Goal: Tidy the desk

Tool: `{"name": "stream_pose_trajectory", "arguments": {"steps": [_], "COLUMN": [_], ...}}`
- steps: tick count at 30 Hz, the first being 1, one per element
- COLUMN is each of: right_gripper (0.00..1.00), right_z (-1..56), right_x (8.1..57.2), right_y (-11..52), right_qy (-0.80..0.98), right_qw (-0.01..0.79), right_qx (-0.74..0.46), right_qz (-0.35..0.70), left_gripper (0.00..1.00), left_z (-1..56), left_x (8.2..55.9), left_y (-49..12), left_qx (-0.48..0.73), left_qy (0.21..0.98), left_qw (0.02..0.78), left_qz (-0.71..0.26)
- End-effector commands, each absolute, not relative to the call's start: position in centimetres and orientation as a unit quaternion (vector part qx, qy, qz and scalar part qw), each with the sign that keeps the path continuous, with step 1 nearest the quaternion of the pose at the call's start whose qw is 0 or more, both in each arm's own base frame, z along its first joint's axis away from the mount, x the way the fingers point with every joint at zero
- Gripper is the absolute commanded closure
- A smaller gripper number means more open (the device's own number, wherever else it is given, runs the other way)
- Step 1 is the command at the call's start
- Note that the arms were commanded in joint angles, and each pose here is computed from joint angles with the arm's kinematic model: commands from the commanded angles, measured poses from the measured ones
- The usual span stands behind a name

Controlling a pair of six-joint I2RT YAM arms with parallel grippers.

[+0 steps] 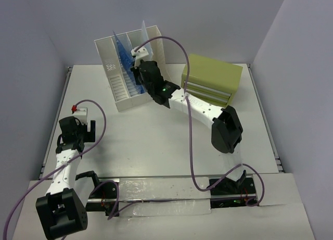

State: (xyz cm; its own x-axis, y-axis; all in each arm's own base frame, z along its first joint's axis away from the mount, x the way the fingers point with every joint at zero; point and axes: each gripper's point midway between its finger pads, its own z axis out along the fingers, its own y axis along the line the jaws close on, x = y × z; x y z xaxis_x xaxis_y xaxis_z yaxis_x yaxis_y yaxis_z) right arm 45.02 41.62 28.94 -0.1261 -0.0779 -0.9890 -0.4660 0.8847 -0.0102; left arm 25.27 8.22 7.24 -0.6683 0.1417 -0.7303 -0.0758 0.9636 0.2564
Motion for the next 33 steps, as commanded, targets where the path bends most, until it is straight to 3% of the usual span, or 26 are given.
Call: {"name": "stream_pose_trajectory", "arguments": {"steps": [1, 8, 17, 33], "right_gripper": [1.0, 1.0, 1.0, 1.0], "right_z": [35.5, 34.2, 36.9, 32.2], "right_x": [43.3, 43.6, 43.4, 44.8], "right_y": [41.3, 42.0, 41.9, 41.3], "right_qy": [0.706, 0.734, 0.734, 0.776], "right_qw": [0.659, 0.628, 0.63, 0.59], "right_qx": [-0.172, -0.174, -0.158, -0.17], "right_qz": [0.195, 0.19, 0.198, 0.144], "left_gripper": [0.01, 0.01, 0.01, 0.01], "left_z": [8.6, 8.5, 8.4, 8.5], "left_x": [26.0, 26.0, 26.2, 26.2], "left_y": [8.2, 8.2, 8.2, 8.1], "left_qx": [0.024, 0.024, 0.023, 0.027], "left_qy": [0.895, 0.895, 0.897, 0.896], "left_qw": [0.426, 0.425, 0.421, 0.425], "left_qz": [0.132, 0.132, 0.13, 0.129]}}
